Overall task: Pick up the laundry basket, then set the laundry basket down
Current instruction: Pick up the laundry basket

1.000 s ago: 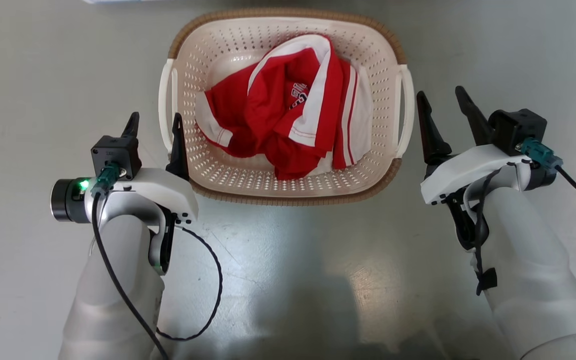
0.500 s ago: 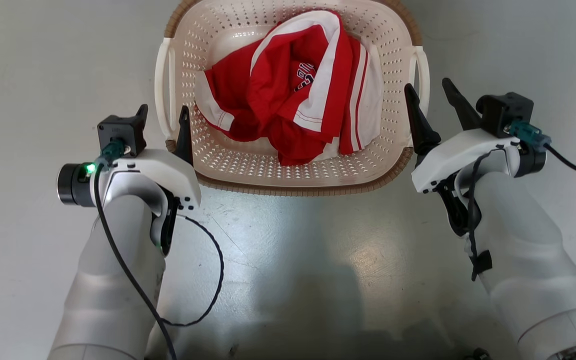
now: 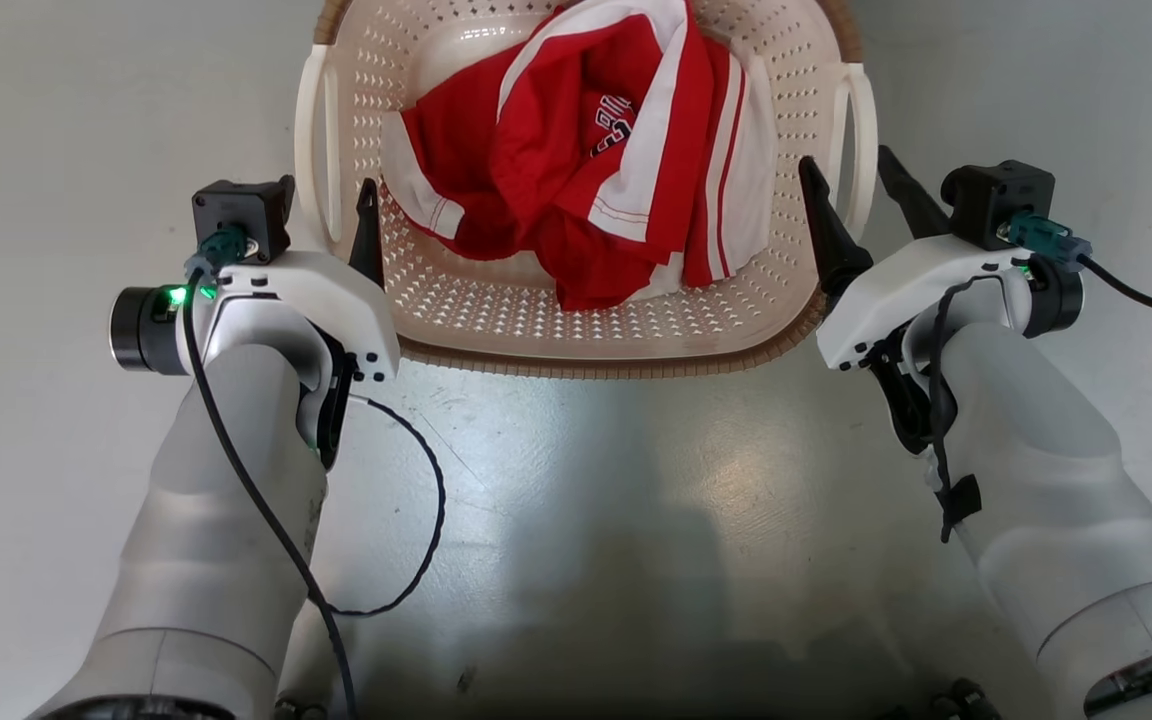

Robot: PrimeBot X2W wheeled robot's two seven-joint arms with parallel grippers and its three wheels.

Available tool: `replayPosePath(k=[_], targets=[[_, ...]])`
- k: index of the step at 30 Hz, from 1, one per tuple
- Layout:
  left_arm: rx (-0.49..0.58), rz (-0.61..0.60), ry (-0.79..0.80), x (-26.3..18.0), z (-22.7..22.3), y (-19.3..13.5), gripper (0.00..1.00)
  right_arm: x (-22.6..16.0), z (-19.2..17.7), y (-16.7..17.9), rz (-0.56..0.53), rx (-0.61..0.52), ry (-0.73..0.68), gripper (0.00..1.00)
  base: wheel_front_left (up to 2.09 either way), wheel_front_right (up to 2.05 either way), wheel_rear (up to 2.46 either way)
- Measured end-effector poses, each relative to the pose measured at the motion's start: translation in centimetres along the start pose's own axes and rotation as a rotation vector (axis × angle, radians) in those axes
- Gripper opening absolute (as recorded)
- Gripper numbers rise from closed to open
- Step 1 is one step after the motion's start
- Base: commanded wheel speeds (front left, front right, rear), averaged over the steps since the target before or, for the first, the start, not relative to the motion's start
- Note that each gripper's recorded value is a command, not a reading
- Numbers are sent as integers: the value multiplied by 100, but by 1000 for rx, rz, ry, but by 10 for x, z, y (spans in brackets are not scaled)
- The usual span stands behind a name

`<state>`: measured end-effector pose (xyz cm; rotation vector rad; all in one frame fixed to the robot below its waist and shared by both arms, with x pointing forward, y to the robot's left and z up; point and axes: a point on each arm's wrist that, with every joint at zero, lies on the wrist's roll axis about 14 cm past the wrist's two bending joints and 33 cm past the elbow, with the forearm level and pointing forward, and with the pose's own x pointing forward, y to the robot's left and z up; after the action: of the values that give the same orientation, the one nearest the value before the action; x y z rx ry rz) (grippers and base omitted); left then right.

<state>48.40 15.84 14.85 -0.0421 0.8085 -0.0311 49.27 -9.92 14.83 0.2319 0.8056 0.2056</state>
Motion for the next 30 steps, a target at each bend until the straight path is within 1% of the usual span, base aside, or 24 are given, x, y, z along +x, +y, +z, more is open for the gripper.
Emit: replayPosePath(k=[6, 10, 11, 12, 13, 14, 15, 16, 17, 18, 19, 20, 30], targets=[[6, -6, 22, 5, -5, 0, 100, 6, -13, 1, 5, 7, 43, 100, 0, 0, 0], [17, -14, 26, 7, -4, -1, 100, 9, -13, 3, 9, 11, 45, 100, 0, 0, 0], [19, -17, 25, 8, -4, -2, 100, 9, -14, 3, 9, 14, 47, 90, 0, 0, 0], [22, -20, 26, 8, -4, -3, 91, 8, -15, 3, 10, 16, 51, 74, 0, 0, 0], [25, -24, 29, 8, -4, -5, 79, 8, -16, 4, 13, 15, 53, 56, 0, 0, 0], [27, -27, 31, 8, -5, -5, 63, 8, -16, 5, 15, 13, 55, 47, 0, 0, 0], [29, -29, 33, 8, -5, -6, 47, 8, -16, 5, 16, 14, 55, 42, 0, 0, 0], [32, -31, 33, 8, -5, -7, 40, 8, -16, 6, 18, 11, 57, 40, 0, 0, 0], [35, -34, 33, 8, -4, -8, 16, 8, -16, 6, 19, 7, 59, 29, 0, 0, 0], [38, -36, 33, 8, -4, -8, 0, 8, -15, 6, 17, 5, 59, 18, 0, 0, 0], [40, -38, 34, 8, -4, -8, 0, 9, -14, 5, 16, 4, 59, 2, 0, 0, 0], [39, -42, 35, 8, -4, -10, 0, 9, -12, 5, 14, 7, 58, 0, 0, 0, 0], [13, -76, 26, 1, 3, -24, 0, 1, -8, -1, -6, 0, 64, 0, 0, 0, 0]])
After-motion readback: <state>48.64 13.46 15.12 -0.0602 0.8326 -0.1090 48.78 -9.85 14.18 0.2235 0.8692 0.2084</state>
